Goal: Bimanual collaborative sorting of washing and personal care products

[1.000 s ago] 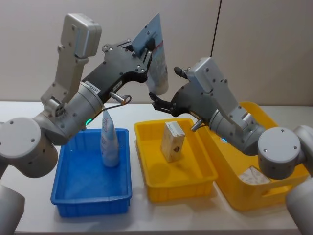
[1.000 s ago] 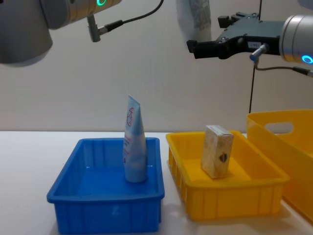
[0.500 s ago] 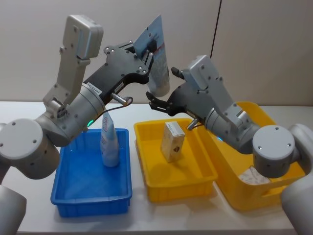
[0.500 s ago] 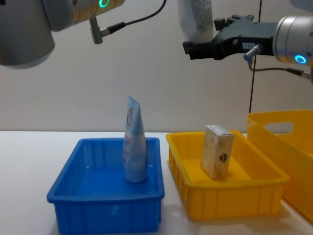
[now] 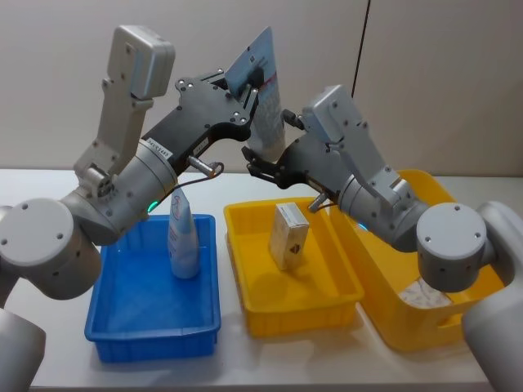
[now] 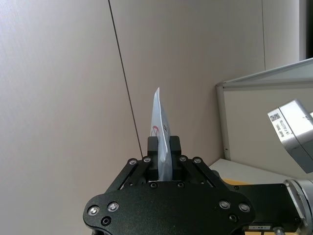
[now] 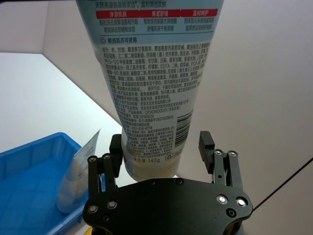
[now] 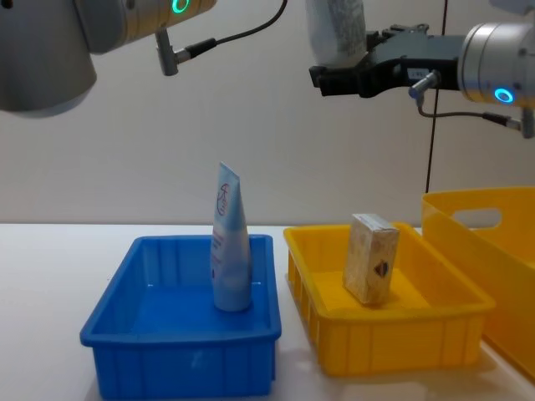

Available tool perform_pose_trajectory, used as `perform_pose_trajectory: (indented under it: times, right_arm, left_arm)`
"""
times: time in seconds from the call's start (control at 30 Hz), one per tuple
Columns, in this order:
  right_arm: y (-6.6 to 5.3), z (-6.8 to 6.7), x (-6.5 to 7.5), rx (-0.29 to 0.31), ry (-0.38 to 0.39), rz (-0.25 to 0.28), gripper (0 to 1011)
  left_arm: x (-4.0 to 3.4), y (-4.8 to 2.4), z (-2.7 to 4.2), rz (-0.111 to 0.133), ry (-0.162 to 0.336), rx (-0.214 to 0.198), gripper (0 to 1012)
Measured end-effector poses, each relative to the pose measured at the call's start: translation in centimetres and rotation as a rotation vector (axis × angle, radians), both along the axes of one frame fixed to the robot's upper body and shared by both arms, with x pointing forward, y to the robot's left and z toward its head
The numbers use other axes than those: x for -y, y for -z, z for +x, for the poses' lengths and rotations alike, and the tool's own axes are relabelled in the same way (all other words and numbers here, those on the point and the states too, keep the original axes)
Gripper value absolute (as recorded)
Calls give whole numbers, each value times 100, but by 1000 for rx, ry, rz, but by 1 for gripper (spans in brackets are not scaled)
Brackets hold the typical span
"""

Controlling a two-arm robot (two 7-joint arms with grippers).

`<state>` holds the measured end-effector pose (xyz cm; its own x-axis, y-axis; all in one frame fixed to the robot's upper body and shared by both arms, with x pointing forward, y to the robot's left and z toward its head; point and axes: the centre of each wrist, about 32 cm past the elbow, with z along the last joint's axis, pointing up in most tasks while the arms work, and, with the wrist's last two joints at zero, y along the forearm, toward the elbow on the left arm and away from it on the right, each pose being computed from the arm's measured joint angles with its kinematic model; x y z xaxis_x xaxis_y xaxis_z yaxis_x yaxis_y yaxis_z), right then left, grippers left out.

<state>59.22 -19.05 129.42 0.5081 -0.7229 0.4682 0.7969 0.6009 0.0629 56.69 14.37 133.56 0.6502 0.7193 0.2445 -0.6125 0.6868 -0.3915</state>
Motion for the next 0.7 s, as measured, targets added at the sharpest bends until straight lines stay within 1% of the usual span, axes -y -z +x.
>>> perform_pose_trajectory:
  times: [0.03,0.07,0.1,0.2,0.23,0.3,0.33,0.37,0.43,0.7]
  right_arm:
    - [-1,1,-2,0,0,1,928]
    - [-1,2,-3,-1,0,1,915]
    - [-1,3,-5,-2,1,1,867]
    - [-2,6,-7,-3,1,2,813]
    - [-4,8,-9,-4,1,2,755]
    - [-4,9,-11,-4,1,3,723]
    - [-5,9,-12,-5,1,3,696]
    - [-5,10,-13,-5,2,3,647]
    - [-6,11,-14,-5,2,3,632]
    - [-8,14,-16,-6,2,4,632]
  left_arm:
    - [0,0,0,0,0,0,123]
    - [1,0,0,0,0,0,123]
    - [2,0,0,0,0,0,123]
    - [3,-1,-1,0,1,0,122]
    - [3,0,-1,1,1,0,123]
    - [4,0,-1,1,1,0,123]
    - [5,0,-1,1,1,0,123]
    - [5,0,-1,1,1,0,123]
    - [5,0,-1,1,1,-1,123]
    - [5,0,-1,2,1,-1,123]
